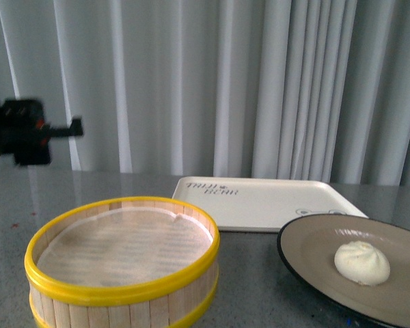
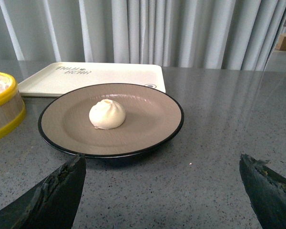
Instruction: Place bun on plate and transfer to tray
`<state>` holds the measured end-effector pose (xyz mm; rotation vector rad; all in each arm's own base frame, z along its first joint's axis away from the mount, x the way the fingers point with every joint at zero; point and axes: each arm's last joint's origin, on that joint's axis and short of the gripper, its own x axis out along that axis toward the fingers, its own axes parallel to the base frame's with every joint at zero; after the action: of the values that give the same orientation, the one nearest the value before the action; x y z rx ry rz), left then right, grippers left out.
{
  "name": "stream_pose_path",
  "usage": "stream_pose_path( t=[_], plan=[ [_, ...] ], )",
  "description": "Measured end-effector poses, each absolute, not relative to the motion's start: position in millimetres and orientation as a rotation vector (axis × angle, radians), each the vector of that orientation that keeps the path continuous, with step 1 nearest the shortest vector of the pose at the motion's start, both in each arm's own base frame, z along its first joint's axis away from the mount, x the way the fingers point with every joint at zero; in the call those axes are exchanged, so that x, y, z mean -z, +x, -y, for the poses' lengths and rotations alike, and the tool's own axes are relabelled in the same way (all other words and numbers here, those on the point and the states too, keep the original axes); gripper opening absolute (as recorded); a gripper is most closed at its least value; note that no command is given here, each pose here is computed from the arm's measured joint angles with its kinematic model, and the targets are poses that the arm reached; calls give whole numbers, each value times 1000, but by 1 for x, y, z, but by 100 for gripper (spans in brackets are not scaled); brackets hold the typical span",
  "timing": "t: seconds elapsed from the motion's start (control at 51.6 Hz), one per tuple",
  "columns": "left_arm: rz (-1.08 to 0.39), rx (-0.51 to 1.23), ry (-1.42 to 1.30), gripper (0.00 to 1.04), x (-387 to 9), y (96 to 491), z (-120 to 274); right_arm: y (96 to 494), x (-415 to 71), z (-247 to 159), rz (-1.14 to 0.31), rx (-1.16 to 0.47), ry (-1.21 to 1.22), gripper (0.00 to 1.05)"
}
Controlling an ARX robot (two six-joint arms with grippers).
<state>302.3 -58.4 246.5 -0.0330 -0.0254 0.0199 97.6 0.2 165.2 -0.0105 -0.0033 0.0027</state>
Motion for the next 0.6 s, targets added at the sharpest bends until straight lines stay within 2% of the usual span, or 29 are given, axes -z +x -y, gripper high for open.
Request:
stream_pose_path(
  t=[0.136, 0.6],
  plan=[
    [-12, 13, -17, 4, -222, 273, 48, 98, -165, 0, 3, -3, -10, 96],
    [-7, 0, -7, 4, -184, 184, 12, 98, -165, 0, 3, -3, -10, 96]
  ],
)
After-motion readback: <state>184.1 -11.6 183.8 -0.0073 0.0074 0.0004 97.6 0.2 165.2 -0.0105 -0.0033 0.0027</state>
